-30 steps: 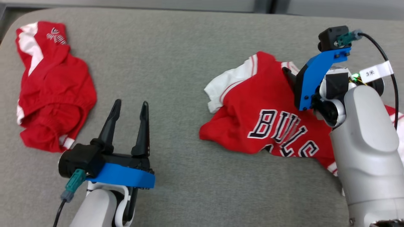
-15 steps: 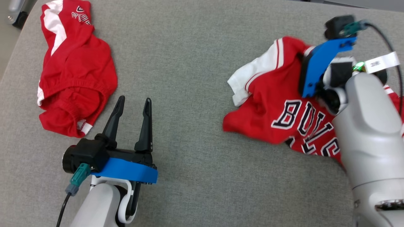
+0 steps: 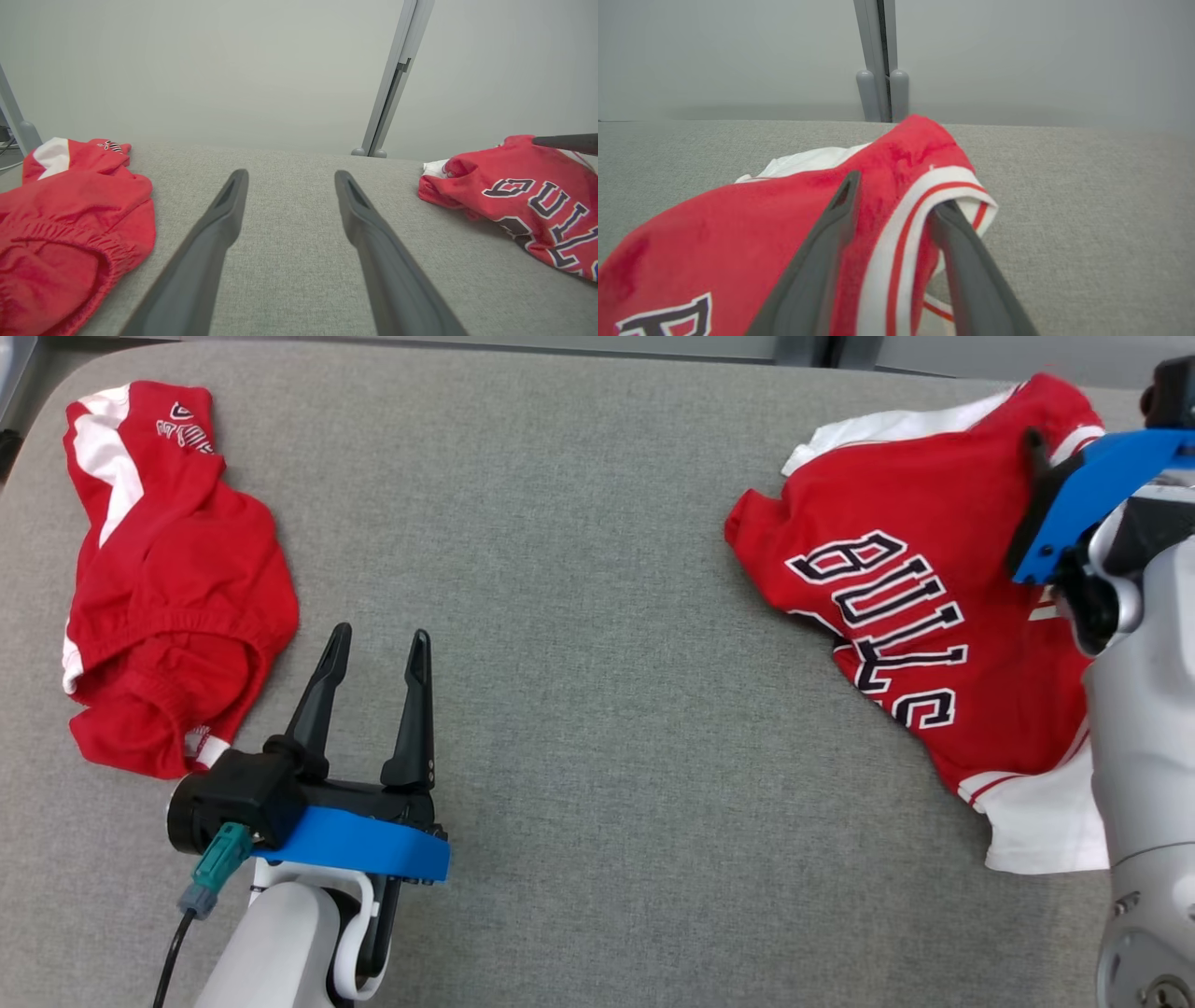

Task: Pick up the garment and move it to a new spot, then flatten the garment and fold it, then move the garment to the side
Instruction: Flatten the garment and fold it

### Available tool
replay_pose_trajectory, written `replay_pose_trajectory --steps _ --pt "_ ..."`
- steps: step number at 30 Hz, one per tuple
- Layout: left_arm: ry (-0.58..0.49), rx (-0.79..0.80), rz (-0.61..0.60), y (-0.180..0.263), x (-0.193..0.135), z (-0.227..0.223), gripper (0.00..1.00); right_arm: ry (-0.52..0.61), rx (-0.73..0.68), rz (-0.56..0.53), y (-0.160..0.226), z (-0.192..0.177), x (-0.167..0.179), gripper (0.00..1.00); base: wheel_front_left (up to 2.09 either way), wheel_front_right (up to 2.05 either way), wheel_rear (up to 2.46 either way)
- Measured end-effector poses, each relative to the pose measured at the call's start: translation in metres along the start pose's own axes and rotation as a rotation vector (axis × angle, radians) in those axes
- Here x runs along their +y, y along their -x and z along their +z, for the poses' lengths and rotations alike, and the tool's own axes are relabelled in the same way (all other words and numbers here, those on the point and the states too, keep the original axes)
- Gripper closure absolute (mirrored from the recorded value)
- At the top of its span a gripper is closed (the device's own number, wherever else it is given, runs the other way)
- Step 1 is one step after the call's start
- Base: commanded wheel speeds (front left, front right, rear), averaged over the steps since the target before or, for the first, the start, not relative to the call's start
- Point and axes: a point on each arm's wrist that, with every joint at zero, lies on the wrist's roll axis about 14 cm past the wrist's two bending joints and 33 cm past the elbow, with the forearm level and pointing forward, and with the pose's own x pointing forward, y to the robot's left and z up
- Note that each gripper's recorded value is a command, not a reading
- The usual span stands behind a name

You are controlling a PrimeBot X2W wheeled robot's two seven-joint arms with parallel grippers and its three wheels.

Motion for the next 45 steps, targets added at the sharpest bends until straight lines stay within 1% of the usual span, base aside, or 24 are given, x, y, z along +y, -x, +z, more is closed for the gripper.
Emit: replay_pose_trajectory --steps 2,6,10,13,17,20,23,27,31,35,38,41,45 --pt "-0.002 -0.004 -0.006 0.0 -0.002 0.001 0.0 -0.018 0.011 0.017 0.003 -0.005 0.006 0.0 0.0 0.0 0.0" --pt "-0.002 -0.018 -0.014 0.004 -0.005 0.007 0.0 -0.04 0.062 0.084 0.015 -0.02 0.033 0.0 0.0 0.0 0.0" --pt "-0.003 -0.032 -0.005 0.012 -0.004 0.013 0.0 -0.038 0.048 0.131 0.032 -0.019 0.047 0.0 0.0 0.0 0.0" --pt "-0.001 -0.039 -0.002 0.018 -0.006 0.016 0.0 -0.022 0.048 0.127 0.048 -0.025 0.038 0.0 0.0 0.0 0.0" --pt "-0.001 -0.047 -0.001 0.027 -0.008 0.02 0.0 -0.028 0.002 0.082 0.072 -0.024 0.008 0.0 0.0 0.0 0.0" --pt "0.001 -0.052 0.0 0.034 -0.008 0.022 0.0 -0.048 -0.085 0.055 0.093 -0.019 -0.007 0.0 0.0 0.0 0.0" --pt "0.004 -0.058 0.001 0.038 -0.009 0.024 0.0 -0.065 -0.203 0.01 0.117 -0.011 -0.026 0.0 0.0 0.0 0.0" --pt "0.01 -0.059 0.001 0.043 -0.011 0.024 0.0 -0.065 -0.251 -0.062 0.147 -0.03 -0.045 0.0 0.0 0.0 0.0" --pt "0.01 -0.063 0.008 0.048 -0.011 0.025 0.0 -0.045 -0.332 -0.109 0.176 -0.035 -0.049 0.0 0.0 0.0 0.0" --pt "0.014 -0.067 0.013 0.05 -0.012 0.027 0.0 -0.024 -0.398 -0.13 0.199 -0.037 -0.05 0.0 0.0 0.0 0.0" --pt "0.016 -0.065 0.012 0.051 -0.013 0.026 0.0 -0.033 -0.412 -0.103 0.207 -0.042 -0.041 0.0 0.0 0.0 0.0" --pt "0.017 -0.064 0.013 0.049 -0.014 0.025 0.0 -0.044 -0.397 -0.072 0.209 -0.05 -0.031 0.0 0.0 0.0 0.0" --pt "0.02 -0.052 0.005 0.049 -0.017 0.021 0.0 -0.041 -0.405 -0.058 0.211 -0.048 -0.026 0.0 0.0 0.0 0.0"
